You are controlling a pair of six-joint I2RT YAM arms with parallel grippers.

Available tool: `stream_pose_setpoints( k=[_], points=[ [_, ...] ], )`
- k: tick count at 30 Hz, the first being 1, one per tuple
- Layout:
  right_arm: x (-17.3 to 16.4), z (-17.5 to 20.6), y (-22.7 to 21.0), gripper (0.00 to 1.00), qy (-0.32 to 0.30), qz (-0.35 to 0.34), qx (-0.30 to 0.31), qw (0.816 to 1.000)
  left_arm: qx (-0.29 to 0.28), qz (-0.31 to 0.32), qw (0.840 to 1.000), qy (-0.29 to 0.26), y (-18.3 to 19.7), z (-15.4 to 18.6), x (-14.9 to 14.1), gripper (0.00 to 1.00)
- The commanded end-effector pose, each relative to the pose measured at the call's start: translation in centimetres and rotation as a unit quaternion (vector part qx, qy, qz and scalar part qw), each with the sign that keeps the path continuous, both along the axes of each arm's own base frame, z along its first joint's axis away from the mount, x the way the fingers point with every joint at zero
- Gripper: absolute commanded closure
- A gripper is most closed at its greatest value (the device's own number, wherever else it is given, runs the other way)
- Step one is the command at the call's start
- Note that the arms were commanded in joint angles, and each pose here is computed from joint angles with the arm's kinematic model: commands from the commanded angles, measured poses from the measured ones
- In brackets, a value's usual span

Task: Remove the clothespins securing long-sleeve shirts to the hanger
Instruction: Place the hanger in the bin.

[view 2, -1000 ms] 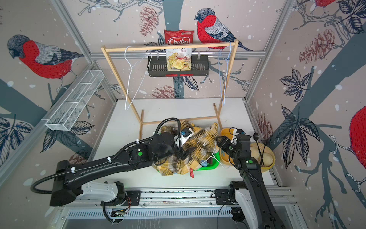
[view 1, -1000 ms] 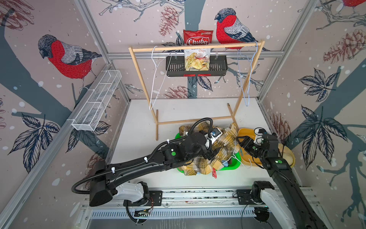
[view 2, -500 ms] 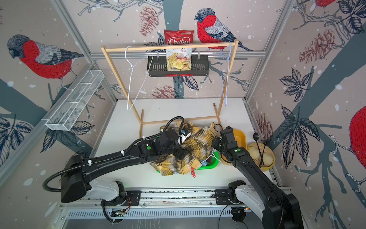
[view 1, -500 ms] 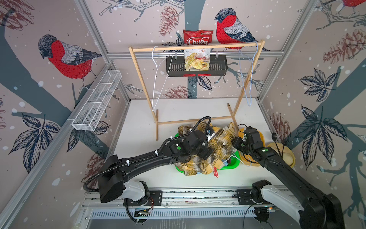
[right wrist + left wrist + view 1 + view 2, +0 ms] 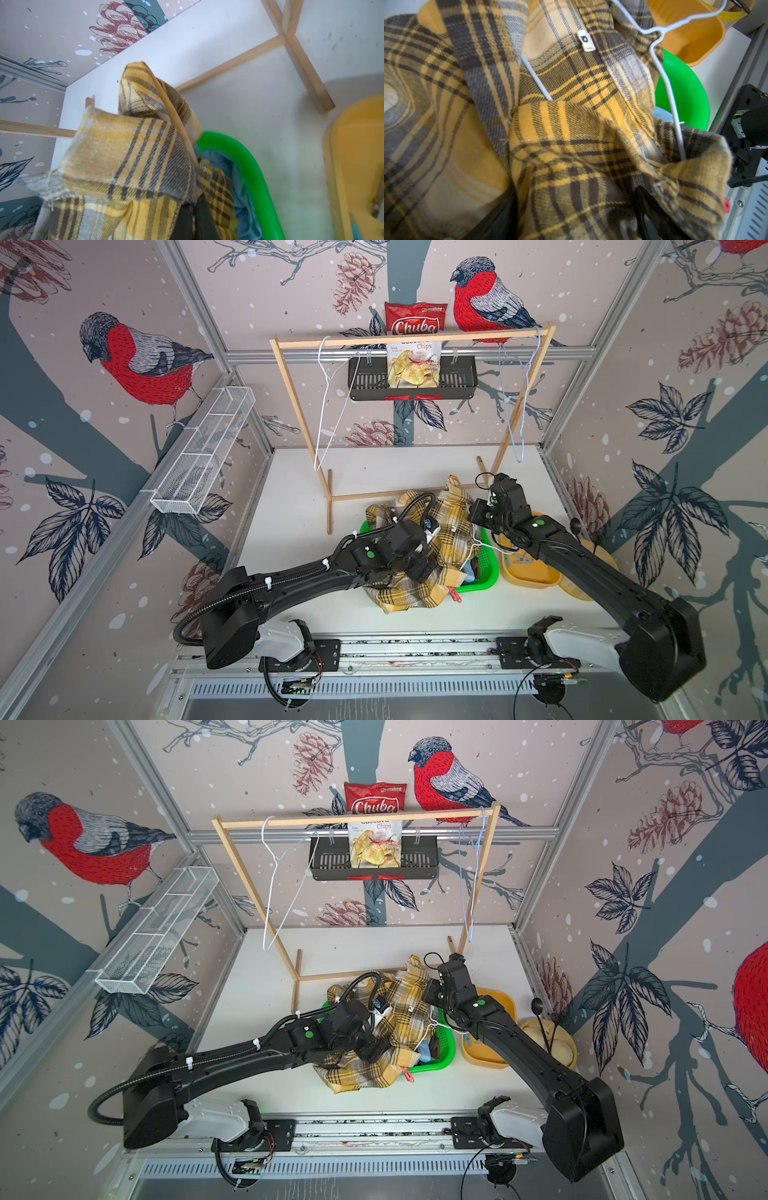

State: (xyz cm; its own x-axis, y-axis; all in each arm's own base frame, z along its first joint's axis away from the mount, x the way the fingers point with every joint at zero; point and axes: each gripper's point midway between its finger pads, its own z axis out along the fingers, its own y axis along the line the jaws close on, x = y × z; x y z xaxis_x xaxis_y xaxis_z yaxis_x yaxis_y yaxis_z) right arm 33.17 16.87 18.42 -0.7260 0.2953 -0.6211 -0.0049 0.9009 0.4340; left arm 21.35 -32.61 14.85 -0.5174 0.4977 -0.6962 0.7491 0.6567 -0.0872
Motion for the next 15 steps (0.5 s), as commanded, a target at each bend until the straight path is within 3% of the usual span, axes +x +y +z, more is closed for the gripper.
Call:
stream_pose_setpoints(
  k=[1, 5, 7, 8, 10, 15],
  points=[
    [2.5, 1.0, 0.6, 0.99, -0.024, 0.004, -0.02, 1.0, -0.003, 0.046, 0.999, -0.006, 0.9, 0.1, 1.6, 0.17],
    [4.9, -0.3, 2.1, 0.98, -0.008, 0.019, -0.029, 0.999, -0.013, 0.089, 0.996, -0.011, 2.1, 0.3, 3.3, 0.17],
    [5.9, -1.0, 2.7, 0.9, -0.006, 0.023, -0.032, 0.999, -0.015, 0.106, 0.994, -0.006, 2.5, 0.0, 4.0, 0.17],
    [6.3, -1.3, 2.9, 0.81, -0.004, 0.024, -0.032, 0.999, -0.016, 0.114, 0.993, -0.004, 2.7, -0.1, 4.4, 0.17],
    [6.6, -1.4, 3.1, 0.52, -0.003, 0.024, -0.03, 0.999, -0.017, 0.119, 0.993, 0.006, 2.8, -0.6, 4.6, 0.17],
    [4.7, 1.1, 2.5, 0.24, -0.036, 0.016, -0.021, 0.999, -0.004, 0.133, 0.991, 0.008, 3.2, -1.3, 4.8, 0.18]
  ],
)
